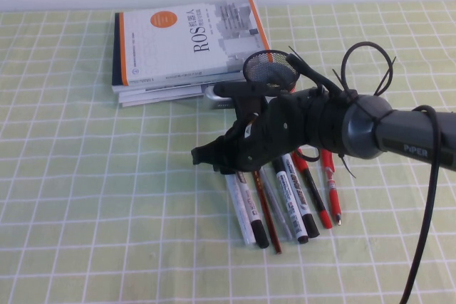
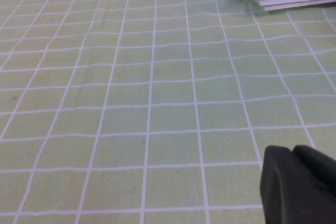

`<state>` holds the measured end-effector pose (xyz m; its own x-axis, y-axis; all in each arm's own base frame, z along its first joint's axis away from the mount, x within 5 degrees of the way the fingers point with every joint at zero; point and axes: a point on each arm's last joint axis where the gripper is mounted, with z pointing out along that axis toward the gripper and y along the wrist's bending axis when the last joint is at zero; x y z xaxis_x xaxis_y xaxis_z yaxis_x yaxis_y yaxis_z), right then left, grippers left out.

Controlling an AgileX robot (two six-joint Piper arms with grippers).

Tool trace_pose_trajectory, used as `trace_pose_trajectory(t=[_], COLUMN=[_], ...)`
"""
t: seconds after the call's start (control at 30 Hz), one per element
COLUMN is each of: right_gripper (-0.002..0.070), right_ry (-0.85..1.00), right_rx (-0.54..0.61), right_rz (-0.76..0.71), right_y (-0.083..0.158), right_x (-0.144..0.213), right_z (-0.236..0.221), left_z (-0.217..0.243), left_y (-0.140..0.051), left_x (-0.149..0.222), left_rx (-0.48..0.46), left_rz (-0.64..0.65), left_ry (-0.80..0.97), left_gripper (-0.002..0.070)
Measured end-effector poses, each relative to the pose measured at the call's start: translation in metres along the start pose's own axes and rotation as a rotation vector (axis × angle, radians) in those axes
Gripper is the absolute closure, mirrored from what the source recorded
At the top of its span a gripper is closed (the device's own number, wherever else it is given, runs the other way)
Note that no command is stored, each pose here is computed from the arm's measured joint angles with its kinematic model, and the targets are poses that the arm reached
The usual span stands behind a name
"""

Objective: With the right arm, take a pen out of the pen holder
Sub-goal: 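Take a marker out of the pen holder and lay it on the table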

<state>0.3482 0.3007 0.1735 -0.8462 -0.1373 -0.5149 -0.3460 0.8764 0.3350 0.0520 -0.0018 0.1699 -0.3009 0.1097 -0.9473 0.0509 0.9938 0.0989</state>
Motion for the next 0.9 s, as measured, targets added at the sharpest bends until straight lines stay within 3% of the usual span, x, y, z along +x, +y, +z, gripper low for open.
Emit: trace_pose_trajectory(t=[0.17, 0.5, 0.77, 0.9], right_gripper=[0.0589, 0.0449, 0.0447, 0.0518], right_ry=[0.022, 0.044, 0.02, -0.047], right_rx=[0.004, 0.011, 0.033, 0.045], right_rz=[0.001, -0.002, -0.089, -0.158], right_y=[0.0, -0.001, 0.006, 0.012], right_x=[0.001, 0.003, -0.008, -0.015], right_z=[0.0, 0.0, -0.04, -0.1], left_z=[0.0, 0.0, 0.0, 0.0], left_y=[0.0, 0.0, 0.0, 0.0], left_x=[0.0, 0.0, 0.0, 0.0], left_rx=[0.0, 0.0, 0.0, 0.0], left_rz=[0.0, 0.0, 0.0, 0.0], left_ry=[0.0, 0.0, 0.0, 0.0], left_gripper=[0.0681, 0.0681, 0.0681, 0.0681])
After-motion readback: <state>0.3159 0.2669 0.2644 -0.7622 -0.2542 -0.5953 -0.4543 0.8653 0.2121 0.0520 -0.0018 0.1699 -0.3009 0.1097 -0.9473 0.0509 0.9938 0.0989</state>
